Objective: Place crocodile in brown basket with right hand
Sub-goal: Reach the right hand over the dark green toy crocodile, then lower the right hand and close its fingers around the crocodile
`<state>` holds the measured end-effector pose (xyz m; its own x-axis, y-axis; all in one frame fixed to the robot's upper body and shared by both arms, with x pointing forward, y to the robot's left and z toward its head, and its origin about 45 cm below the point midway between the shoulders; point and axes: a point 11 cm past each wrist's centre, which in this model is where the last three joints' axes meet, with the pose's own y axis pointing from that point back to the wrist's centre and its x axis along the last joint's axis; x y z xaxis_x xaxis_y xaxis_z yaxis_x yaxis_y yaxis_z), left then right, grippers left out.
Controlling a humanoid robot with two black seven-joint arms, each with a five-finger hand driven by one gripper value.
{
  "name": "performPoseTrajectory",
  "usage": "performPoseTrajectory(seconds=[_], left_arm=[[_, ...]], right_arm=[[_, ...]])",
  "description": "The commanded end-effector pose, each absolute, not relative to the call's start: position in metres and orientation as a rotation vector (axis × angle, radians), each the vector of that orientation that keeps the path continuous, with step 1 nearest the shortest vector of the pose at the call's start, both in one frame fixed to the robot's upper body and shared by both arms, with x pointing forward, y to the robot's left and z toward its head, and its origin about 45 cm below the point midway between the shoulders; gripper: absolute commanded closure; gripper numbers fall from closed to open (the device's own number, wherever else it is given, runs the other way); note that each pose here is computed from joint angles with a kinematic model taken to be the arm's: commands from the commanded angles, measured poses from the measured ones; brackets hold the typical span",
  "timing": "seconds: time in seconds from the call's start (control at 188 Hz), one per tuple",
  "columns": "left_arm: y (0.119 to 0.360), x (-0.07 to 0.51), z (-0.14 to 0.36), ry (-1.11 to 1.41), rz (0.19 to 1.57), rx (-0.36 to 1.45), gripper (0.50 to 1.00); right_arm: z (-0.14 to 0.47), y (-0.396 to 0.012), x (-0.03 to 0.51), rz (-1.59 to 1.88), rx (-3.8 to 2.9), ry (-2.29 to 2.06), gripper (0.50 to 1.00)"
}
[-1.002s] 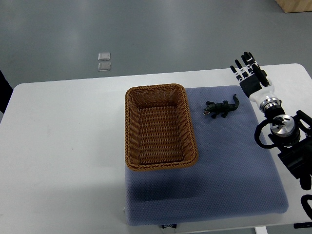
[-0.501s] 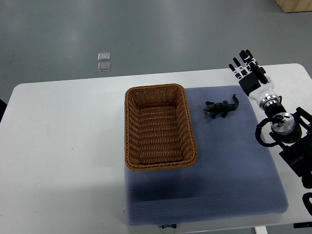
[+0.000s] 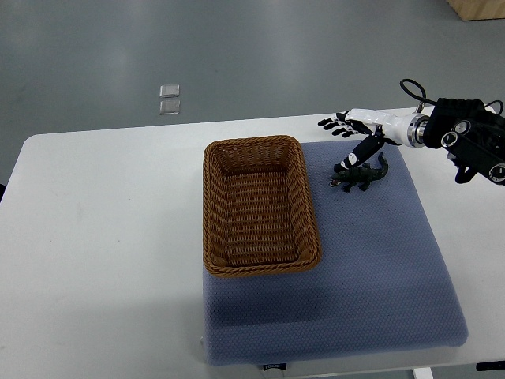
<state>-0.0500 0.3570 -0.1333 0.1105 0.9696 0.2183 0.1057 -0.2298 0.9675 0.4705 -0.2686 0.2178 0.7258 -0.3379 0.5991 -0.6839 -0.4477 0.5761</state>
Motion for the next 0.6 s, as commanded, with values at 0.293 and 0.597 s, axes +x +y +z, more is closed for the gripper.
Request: performPoseTrajectory(seconds=[0.293,0.597], left_arm=[[0.357,-0.050,-0.133,1.106,1.241,1.508,0.500],[0.357,-0.050,-0.133,1.107,1.241,1.509,0.500]], right_arm=[[0.232,-0.265,0.475,0.518,1.796,-0.566,0.570],[0.209,-0.260,0.468,0.487,1.826,-0.609,0.570]])
